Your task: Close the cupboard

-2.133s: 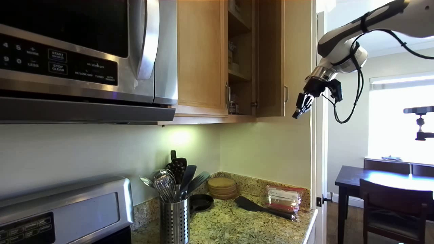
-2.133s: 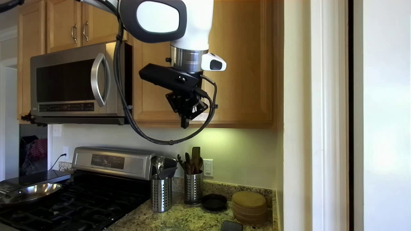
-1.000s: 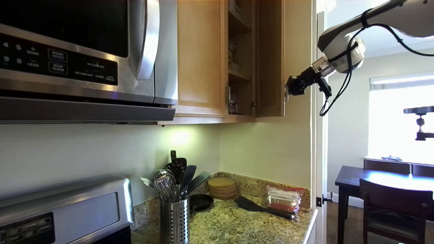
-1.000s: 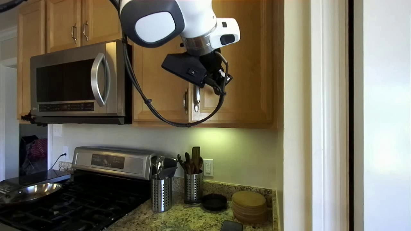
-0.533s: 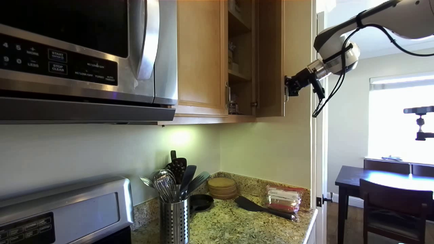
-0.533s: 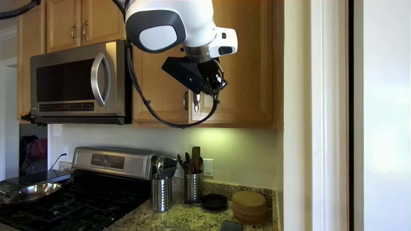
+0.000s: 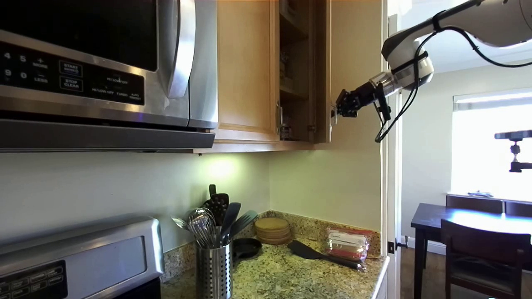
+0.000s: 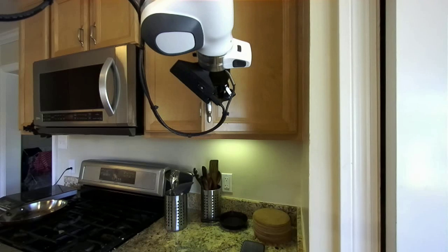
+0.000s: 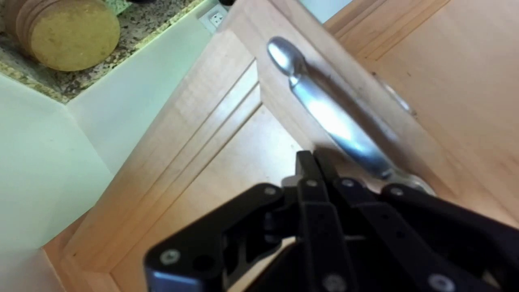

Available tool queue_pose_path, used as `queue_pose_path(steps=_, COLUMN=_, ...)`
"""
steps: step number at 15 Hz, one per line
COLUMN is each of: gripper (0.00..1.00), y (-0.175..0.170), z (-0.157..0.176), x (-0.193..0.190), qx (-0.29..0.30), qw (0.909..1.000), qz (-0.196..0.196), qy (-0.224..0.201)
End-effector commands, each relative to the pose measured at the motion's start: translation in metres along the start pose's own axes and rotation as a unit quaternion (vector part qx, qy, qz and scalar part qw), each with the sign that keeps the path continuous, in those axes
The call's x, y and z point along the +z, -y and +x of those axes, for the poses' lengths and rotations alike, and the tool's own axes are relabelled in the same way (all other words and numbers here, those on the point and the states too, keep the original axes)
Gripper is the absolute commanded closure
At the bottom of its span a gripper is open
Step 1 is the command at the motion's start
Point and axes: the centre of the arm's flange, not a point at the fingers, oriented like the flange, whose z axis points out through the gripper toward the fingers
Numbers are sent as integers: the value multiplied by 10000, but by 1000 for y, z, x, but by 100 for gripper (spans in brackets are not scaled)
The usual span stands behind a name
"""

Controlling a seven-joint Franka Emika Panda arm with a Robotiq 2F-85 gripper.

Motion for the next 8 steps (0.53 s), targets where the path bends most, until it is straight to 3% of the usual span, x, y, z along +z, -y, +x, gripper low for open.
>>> queue_pose_path(steps=1, gripper=96, y=32, z=-2, x=21, qx=-236, qw=9982, qz=497, qy=218)
queue_pose_path(steps=5, gripper=96, y=54, z=-8, x=49, qx=-534, qw=9962, qz=575, qy=386)
queue_pose_path(steps=8, gripper=97, y=45, z=-8, x=57, qx=-715, qw=9960, qz=384, qy=374)
